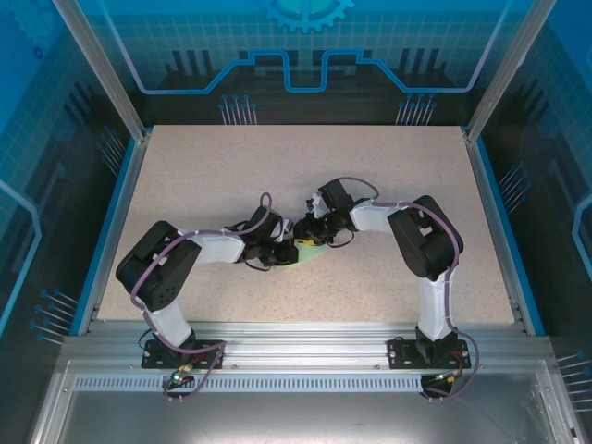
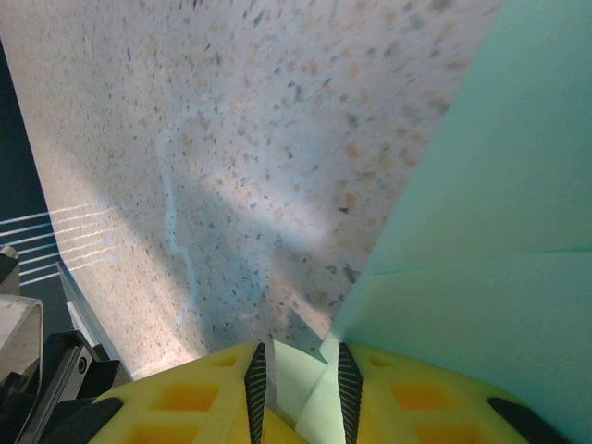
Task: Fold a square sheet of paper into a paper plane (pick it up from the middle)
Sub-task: Fourth fold the wing at the center of the table.
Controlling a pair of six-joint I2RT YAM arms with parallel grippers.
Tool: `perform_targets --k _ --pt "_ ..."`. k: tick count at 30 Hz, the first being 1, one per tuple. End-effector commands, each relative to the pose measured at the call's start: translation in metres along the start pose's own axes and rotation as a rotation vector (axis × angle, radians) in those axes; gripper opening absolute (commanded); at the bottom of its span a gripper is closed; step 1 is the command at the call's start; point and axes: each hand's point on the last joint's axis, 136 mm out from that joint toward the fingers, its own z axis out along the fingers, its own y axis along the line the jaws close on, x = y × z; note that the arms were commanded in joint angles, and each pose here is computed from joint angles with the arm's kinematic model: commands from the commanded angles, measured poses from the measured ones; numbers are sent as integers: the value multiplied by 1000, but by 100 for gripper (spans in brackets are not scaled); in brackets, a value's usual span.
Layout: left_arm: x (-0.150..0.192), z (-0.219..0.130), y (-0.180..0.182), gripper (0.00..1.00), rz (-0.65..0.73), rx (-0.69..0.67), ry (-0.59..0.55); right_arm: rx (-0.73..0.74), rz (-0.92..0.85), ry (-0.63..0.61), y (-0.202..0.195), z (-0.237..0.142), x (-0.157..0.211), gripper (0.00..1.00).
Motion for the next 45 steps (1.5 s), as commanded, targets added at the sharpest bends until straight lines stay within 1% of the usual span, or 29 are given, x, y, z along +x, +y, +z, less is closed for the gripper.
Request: perform_targets --k 1,4,6,9,12,16,21,25,29,39,45 --pt "37 12 47 3 -79 -150 88 37 -9 -118 4 -45 -24 30" --pt "36 12 46 3 -80 -144 90 42 -3 -166 -1 -63 -27 28" --pt "34 12 43 2 -79 -136 85 30 -27 -148 4 -62 -21 27" --pt "32 13 40 2 -78 -125 84 16 -48 -106 14 -48 -8 26" --pt "30 12 38 2 -78 -122 84 17 -67 -58 21 -27 3 25" --pt "29 11 36 2 -77 -117 85 21 -22 -31 9 -4 11 25" --pt "32 10 37 2 -76 -124 90 40 4 -18 -9 9 14 25" --pt "36 11 43 0 -85 -143 99 75 28 -29 -32 8 5 24" --pt "41 13 48 0 -97 -152 106 86 42 -54 -44 0 -6 25" --pt "51 14 58 0 -106 -175 126 136 41 -97 -60 -21 -37 25" --pt "52 14 58 0 -105 -175 130 117 73 -125 -70 -33 -56 26"
